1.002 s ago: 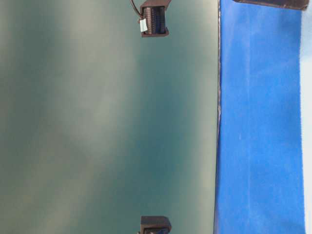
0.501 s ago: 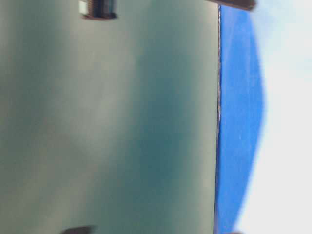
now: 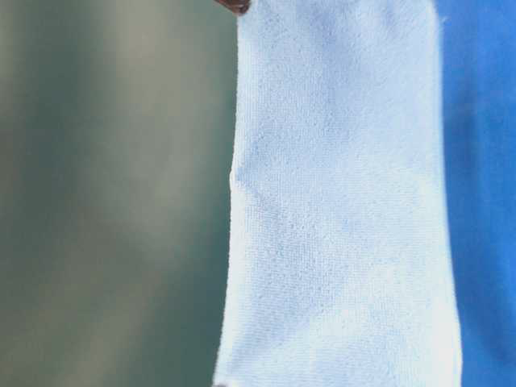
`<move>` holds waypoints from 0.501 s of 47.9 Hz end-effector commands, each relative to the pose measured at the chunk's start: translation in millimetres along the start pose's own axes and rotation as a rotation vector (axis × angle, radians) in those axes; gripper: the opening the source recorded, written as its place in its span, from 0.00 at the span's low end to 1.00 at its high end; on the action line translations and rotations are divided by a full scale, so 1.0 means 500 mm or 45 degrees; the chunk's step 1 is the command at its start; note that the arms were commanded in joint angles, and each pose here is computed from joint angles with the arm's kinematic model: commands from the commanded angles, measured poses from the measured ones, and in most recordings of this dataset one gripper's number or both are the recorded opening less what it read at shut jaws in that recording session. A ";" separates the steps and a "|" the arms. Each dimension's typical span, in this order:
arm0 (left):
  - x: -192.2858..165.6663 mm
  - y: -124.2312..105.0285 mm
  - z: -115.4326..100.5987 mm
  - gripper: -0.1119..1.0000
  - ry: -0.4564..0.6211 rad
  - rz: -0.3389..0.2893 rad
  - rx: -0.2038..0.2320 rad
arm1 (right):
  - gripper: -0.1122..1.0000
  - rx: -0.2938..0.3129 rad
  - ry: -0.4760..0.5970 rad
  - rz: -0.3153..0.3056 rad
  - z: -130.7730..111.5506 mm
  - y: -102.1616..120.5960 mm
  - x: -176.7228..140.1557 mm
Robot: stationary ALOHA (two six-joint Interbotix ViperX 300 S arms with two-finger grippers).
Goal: Fold the light blue towel.
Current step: 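Rotate the held towel a quarter turn, left gripper swinging down, right up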
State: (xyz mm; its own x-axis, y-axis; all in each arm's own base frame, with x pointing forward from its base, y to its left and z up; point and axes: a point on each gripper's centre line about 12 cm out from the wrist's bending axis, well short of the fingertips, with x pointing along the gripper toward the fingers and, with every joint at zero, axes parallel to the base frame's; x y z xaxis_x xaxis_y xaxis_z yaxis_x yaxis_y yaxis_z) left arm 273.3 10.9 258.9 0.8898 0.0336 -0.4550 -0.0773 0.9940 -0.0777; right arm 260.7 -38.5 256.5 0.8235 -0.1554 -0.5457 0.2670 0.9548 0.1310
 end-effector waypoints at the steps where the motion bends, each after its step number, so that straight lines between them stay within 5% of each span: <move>1: -0.009 -0.002 0.031 0.11 -0.084 -0.006 0.002 | 0.11 -0.005 -0.041 0.005 0.020 0.003 -0.009; 11: 0.008 -0.015 0.032 0.11 -0.070 -0.029 0.012 | 0.11 -0.018 -0.035 -0.034 0.020 -0.013 -0.003; 24: 0.053 -0.110 0.048 0.11 -0.097 -0.203 0.086 | 0.11 0.032 -0.036 -0.211 0.042 -0.099 0.028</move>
State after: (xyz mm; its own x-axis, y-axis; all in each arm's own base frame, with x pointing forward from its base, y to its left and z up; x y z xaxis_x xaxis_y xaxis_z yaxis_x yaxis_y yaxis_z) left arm 300.6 -27.0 258.9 0.9036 -0.0817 -0.4206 0.0517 0.9953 -0.0824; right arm 262.9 -79.4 248.6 0.7724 -0.2796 -0.5703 0.3852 0.9201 0.0706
